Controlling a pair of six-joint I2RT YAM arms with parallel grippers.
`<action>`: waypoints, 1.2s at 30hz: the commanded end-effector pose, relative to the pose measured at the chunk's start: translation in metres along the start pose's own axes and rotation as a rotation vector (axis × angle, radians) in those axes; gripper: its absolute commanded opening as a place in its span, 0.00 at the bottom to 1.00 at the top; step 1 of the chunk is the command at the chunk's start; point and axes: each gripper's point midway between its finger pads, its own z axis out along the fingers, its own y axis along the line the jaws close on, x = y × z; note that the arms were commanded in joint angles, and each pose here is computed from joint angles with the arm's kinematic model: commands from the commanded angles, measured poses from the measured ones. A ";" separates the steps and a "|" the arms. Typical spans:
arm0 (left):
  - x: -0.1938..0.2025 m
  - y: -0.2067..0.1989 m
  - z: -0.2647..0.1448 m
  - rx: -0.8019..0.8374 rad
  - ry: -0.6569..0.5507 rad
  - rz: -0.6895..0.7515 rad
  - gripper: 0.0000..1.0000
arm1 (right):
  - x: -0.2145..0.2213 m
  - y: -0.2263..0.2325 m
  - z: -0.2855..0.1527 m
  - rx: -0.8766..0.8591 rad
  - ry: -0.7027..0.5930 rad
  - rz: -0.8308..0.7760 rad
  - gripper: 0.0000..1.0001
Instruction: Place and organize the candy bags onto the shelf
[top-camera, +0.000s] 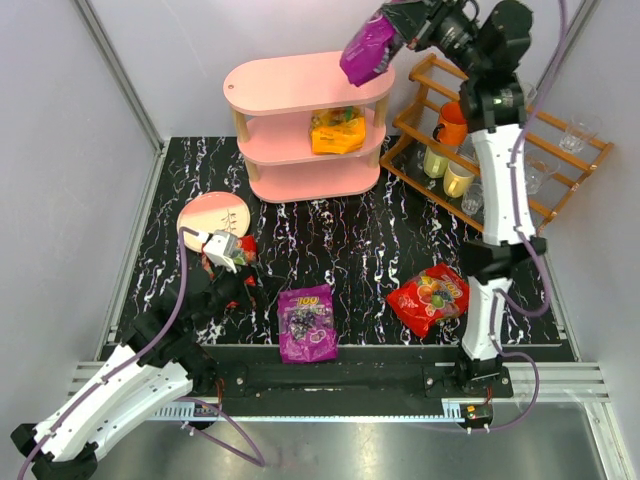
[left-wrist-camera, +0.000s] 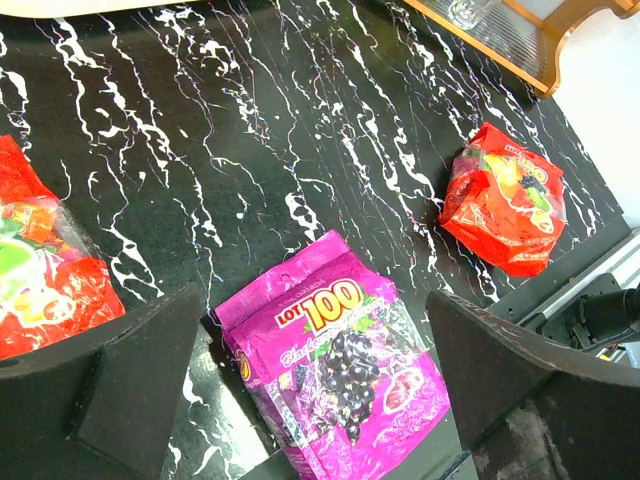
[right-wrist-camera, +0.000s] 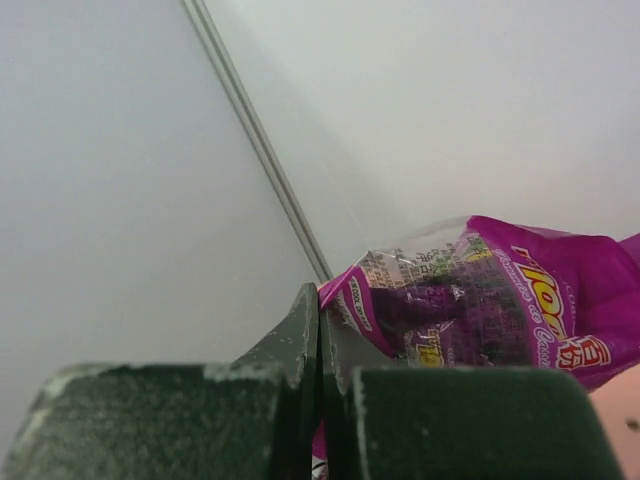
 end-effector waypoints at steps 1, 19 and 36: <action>-0.013 -0.003 0.006 0.008 -0.053 -0.013 0.99 | -0.012 0.021 0.022 -0.167 -0.098 0.012 0.00; 0.000 -0.002 0.026 0.008 0.003 0.014 0.99 | 0.123 -0.062 0.075 -0.111 0.086 0.107 0.00; -0.001 0.004 0.014 -0.017 -0.019 0.000 0.99 | 0.210 -0.029 0.112 -0.017 0.161 0.209 0.00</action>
